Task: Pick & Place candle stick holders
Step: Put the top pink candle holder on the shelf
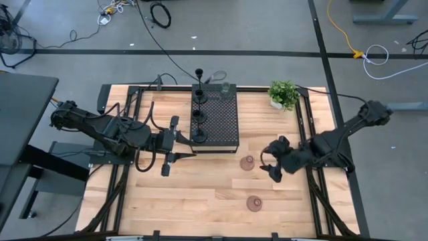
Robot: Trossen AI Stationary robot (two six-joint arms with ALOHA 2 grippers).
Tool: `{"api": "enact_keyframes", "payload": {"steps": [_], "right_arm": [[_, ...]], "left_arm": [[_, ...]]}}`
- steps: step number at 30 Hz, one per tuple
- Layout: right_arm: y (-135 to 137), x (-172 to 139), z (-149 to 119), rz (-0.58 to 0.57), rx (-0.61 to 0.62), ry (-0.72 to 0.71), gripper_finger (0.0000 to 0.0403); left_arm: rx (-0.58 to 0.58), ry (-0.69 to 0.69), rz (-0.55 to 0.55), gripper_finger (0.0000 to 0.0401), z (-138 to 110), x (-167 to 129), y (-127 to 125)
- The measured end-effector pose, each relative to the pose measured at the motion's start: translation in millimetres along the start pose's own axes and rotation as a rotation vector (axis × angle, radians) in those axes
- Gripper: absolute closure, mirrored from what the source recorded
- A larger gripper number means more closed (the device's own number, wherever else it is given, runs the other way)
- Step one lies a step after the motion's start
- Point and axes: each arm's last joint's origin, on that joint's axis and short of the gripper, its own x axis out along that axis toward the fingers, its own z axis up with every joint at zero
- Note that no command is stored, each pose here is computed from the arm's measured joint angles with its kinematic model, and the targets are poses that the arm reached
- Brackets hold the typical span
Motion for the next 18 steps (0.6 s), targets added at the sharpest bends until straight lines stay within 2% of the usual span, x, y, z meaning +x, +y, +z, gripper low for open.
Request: {"api": "enact_keyframes", "payload": {"steps": [10,18], "right_arm": [[17,31,-41,-0.168,0.034,-0.089,0.0046],[15,58,-68,-0.189,0.117,-0.194,0.0046]], "left_arm": [[-0.005,-0.016,0.001,0.0263,2,0,0],[-0.006,-0.022,0.001,0.0263,2,0,0]]}}
